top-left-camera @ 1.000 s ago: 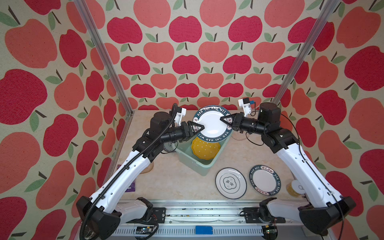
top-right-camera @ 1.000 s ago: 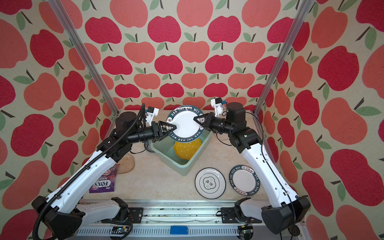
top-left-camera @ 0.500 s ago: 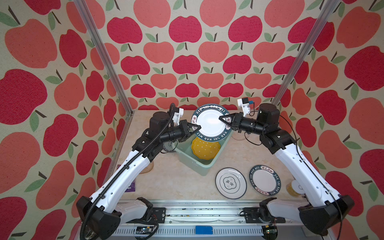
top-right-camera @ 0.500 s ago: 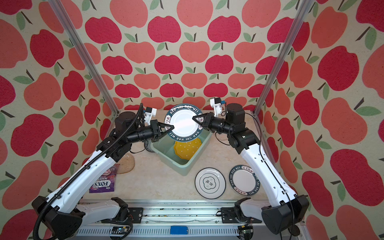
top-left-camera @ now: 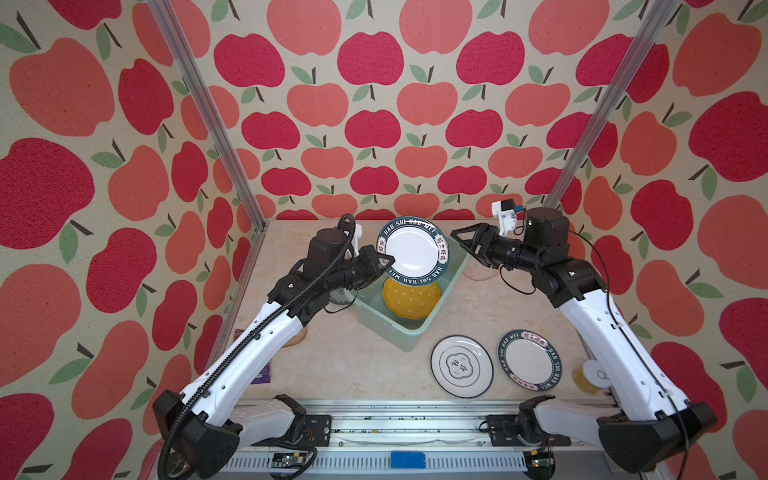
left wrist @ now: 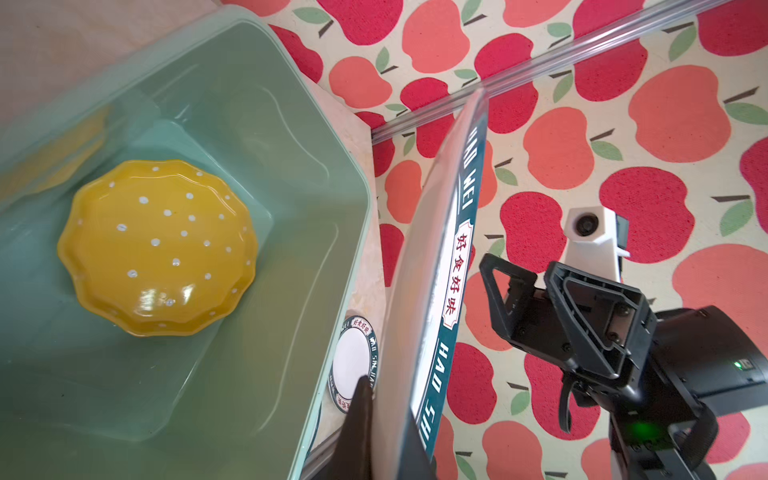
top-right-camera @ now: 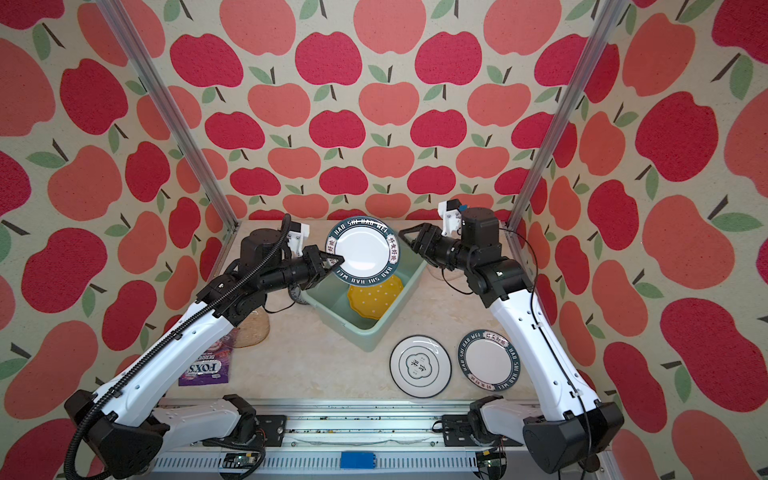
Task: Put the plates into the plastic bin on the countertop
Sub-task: 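Close the left gripper on the plate rim while the right releases it, then lower the green-rimmed plate into the bin with the left gripper while the right withdraws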
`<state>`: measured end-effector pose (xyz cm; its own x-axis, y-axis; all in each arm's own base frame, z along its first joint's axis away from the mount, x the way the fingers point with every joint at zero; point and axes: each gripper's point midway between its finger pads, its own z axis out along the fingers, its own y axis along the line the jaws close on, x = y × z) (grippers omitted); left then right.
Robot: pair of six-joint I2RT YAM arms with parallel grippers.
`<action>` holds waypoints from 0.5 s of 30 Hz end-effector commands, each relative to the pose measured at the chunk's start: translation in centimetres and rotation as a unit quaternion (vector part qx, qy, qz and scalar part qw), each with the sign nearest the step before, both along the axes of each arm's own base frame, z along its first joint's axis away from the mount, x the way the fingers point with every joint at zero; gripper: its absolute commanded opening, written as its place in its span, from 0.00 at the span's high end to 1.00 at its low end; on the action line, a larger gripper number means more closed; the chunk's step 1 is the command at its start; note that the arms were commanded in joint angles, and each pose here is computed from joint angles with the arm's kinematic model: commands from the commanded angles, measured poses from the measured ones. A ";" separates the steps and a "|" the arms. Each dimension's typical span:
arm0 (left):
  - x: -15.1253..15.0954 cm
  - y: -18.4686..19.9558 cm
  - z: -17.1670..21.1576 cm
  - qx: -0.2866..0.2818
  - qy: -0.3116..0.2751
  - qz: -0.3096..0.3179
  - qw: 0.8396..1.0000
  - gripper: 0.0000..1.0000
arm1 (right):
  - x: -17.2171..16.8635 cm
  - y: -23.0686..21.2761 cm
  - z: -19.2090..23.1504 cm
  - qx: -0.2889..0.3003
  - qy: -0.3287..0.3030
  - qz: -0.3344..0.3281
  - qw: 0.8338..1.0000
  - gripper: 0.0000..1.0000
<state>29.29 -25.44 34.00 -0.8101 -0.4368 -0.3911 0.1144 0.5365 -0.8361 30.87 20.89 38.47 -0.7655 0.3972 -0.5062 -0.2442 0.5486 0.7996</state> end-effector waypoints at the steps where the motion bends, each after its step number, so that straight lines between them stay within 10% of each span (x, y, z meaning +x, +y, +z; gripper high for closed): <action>1: 0.8 2.6 1.3 0.026 -0.007 0.106 0.994 1.00 | -0.8 -3.2 0.5 -0.035 -0.016 -0.058 0.998 0.39; 15: 0.9 0.7 -0.2 0.058 0.081 0.316 0.943 1.00 | -0.5 -5.3 1.8 -0.030 -0.020 -0.068 0.997 0.40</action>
<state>29.77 -26.60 33.85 -0.5955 -0.7065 -0.3823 -0.2419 0.6115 -0.7534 30.72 15.84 38.65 -0.6920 0.4787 -0.5404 -0.1559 0.6319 0.7592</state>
